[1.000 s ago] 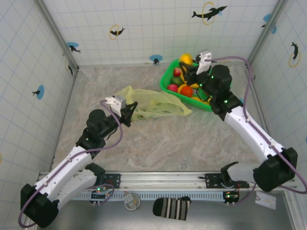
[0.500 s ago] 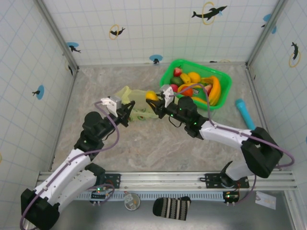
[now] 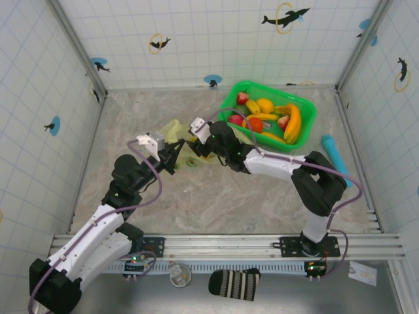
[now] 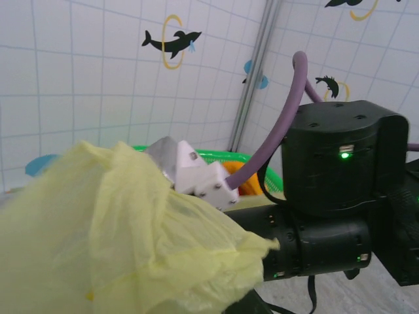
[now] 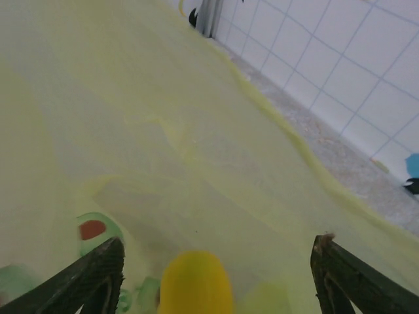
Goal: Place the fake fruits into the plastic bag and tie a complex knot
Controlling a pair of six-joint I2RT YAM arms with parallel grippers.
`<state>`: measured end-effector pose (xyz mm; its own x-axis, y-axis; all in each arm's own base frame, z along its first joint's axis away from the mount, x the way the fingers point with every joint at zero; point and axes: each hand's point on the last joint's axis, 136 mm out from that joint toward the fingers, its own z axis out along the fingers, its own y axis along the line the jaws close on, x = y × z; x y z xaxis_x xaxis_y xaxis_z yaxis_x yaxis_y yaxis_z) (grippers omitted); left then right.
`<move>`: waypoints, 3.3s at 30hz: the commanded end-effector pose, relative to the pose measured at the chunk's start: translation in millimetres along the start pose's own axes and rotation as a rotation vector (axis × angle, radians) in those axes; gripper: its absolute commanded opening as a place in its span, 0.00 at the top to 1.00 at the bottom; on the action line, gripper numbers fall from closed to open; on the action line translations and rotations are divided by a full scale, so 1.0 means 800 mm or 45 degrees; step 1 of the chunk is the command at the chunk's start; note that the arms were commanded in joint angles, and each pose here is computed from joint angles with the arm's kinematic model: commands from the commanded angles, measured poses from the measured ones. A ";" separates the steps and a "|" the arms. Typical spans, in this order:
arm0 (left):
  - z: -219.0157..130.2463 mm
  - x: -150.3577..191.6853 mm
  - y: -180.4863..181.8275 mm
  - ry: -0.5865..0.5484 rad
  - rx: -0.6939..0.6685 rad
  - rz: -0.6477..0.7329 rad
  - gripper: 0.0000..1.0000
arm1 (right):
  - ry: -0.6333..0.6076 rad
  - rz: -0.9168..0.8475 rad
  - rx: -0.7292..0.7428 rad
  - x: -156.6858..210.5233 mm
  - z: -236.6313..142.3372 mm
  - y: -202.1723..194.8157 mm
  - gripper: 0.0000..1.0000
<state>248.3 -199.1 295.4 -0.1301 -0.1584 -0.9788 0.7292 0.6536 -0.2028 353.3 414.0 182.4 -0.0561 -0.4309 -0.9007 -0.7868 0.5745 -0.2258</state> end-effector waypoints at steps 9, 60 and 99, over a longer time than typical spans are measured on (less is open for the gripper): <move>-0.003 -0.004 0.005 -0.025 -0.022 -0.004 1.00 | -0.146 0.050 -0.035 -0.074 -0.061 -0.011 0.19; -0.011 -0.001 0.032 -0.013 -0.168 0.043 1.00 | 0.922 1.250 0.480 0.285 -0.053 -0.242 0.30; -0.029 -0.032 0.011 -0.028 -0.148 -0.022 1.00 | 0.050 1.143 0.073 -0.036 -0.209 -0.105 0.42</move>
<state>251.8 -169.2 295.5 -0.1166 -0.1593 -0.9803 0.6178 0.7612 -0.1972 332.9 234.4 240.4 -0.7173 0.1852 -0.6717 -0.2750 0.8105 0.5172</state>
